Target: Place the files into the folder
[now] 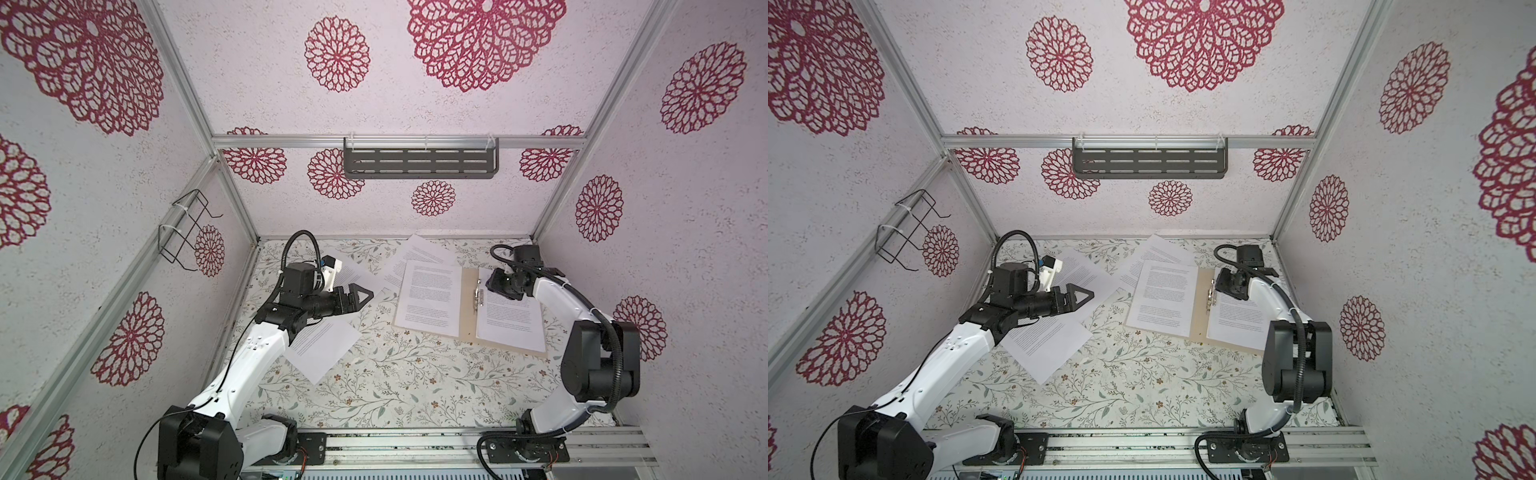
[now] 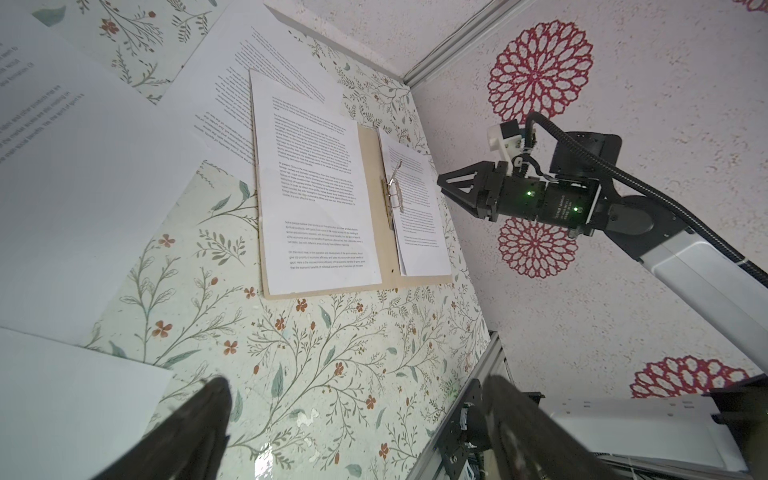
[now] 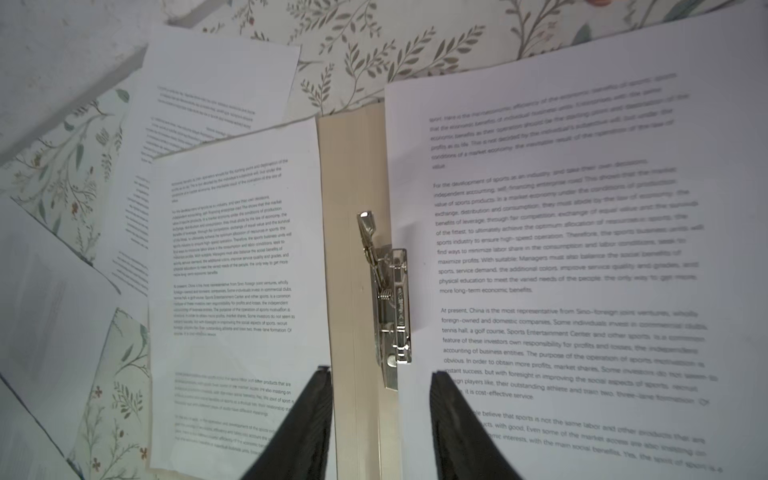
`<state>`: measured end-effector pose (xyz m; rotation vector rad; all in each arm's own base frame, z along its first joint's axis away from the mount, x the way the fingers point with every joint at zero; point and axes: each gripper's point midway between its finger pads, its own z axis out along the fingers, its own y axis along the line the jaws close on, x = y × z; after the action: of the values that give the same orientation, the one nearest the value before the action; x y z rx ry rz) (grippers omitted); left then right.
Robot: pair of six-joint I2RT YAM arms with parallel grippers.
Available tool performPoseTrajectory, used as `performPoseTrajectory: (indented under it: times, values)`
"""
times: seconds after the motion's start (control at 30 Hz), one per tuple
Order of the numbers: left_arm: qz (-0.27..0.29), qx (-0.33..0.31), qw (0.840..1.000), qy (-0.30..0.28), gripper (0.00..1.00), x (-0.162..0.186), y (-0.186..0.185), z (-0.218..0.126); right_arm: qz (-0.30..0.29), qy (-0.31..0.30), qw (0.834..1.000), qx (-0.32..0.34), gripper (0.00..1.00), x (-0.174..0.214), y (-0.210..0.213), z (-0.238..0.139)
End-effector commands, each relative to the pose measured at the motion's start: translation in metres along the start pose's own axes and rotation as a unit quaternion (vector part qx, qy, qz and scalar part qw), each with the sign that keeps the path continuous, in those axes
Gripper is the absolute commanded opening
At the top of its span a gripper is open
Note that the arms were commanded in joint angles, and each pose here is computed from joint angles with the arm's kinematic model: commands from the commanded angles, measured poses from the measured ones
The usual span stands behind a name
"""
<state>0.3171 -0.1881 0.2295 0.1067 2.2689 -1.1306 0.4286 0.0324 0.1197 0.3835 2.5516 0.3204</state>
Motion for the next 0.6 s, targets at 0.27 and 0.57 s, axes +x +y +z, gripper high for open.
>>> performPoseTrajectory:
  times: [0.27,0.57]
  values:
    - [0.012,0.113,0.993,0.001,0.97,-0.004,-0.031,0.007,-0.036,0.036,0.998,0.025,0.33,0.010,-0.003,0.042]
    - [0.004,0.110,0.994,0.009,0.97,-0.004,-0.027,0.012,-0.035,0.056,0.997,0.029,0.24,0.015,-0.006,0.056]
